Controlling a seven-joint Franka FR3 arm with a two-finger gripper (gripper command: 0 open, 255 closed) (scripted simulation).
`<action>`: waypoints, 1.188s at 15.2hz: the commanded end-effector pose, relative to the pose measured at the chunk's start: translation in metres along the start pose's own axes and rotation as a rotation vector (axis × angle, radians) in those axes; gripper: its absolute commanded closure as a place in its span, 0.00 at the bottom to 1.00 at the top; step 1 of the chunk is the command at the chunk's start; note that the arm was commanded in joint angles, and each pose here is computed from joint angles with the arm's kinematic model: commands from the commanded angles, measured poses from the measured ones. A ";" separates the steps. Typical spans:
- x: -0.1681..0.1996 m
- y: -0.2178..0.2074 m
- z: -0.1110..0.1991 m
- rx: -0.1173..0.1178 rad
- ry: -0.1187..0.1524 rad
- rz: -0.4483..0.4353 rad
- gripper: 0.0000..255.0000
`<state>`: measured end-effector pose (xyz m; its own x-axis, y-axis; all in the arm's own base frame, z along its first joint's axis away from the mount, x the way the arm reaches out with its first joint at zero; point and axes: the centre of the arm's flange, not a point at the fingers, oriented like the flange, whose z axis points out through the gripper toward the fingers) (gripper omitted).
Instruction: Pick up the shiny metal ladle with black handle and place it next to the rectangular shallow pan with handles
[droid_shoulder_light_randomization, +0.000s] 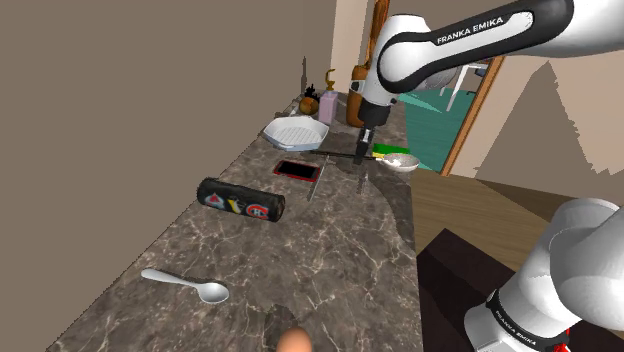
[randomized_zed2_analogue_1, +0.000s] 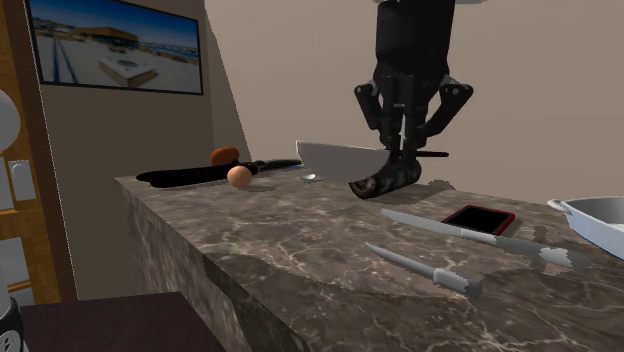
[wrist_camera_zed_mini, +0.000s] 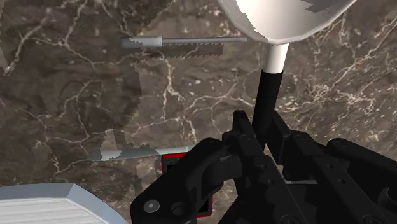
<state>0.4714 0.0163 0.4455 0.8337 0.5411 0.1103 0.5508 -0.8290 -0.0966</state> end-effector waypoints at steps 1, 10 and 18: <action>0.000 0.028 -0.003 -0.001 0.000 -0.001 1.00; -0.006 0.143 -0.016 -0.001 0.000 -0.001 1.00; -0.011 0.147 0.026 -0.001 0.000 -0.001 1.00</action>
<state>0.5440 -0.1063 0.4096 0.8331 0.5421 0.1102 0.5518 -0.8284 -0.0961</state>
